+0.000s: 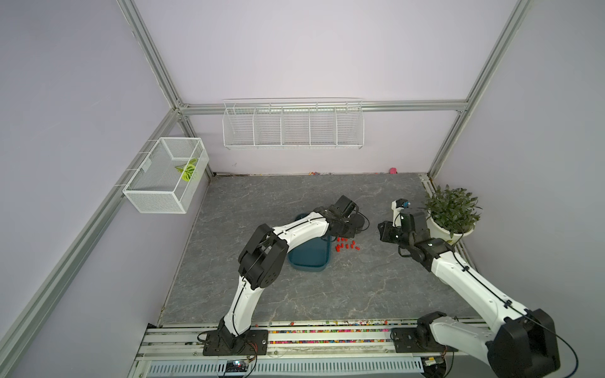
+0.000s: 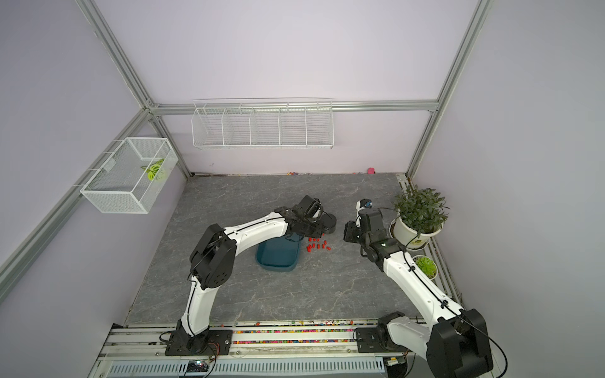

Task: Take the screw protection sleeves out of the storage box
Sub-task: Place the screw protection sleeve at the center of the board, then pick up the screw protection sleeve from the storage box.

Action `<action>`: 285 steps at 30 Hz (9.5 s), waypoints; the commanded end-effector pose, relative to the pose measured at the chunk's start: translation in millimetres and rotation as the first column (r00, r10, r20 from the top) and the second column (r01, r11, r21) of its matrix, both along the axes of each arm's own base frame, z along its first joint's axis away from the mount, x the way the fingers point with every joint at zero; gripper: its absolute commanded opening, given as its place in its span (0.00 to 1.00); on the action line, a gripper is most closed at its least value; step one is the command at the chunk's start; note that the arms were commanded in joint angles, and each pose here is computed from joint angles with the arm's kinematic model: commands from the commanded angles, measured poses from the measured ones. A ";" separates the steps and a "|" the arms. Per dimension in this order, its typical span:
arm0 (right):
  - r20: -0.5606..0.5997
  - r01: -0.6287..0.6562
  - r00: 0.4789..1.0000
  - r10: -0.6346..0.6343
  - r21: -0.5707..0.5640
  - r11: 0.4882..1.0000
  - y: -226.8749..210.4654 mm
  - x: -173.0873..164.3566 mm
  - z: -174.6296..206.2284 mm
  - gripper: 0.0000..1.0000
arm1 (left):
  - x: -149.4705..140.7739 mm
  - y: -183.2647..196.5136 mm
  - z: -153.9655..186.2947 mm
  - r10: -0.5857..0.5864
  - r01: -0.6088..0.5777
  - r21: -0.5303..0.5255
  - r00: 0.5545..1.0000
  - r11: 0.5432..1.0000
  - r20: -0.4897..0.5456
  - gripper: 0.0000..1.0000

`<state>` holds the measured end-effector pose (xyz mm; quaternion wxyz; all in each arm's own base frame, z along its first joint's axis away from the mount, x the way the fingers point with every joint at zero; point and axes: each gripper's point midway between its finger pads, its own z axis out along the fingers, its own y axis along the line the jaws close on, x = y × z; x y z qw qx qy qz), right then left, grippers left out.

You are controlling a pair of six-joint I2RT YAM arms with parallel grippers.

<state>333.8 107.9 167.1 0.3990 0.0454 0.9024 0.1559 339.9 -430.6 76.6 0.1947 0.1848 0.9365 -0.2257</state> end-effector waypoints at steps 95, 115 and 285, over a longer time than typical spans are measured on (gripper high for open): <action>-0.046 -0.150 0.987 0.154 0.077 0.986 30.1 11.6 -13.6 0.24 | 19.4 114.4 71.6 0.222 -0.194 -0.144 0.950 0.970 0.219 0.31; -0.083 -0.184 0.979 0.189 0.056 0.981 40.2 15.6 -21.1 0.24 | 30.4 124.4 34.3 0.185 -0.168 -0.198 0.980 0.966 0.075 0.48; -0.134 -0.215 0.967 0.219 0.042 0.976 50.3 18.4 -30.4 0.20 | 16.2 115.2 47.5 0.182 -0.183 0.047 0.983 0.982 0.019 0.10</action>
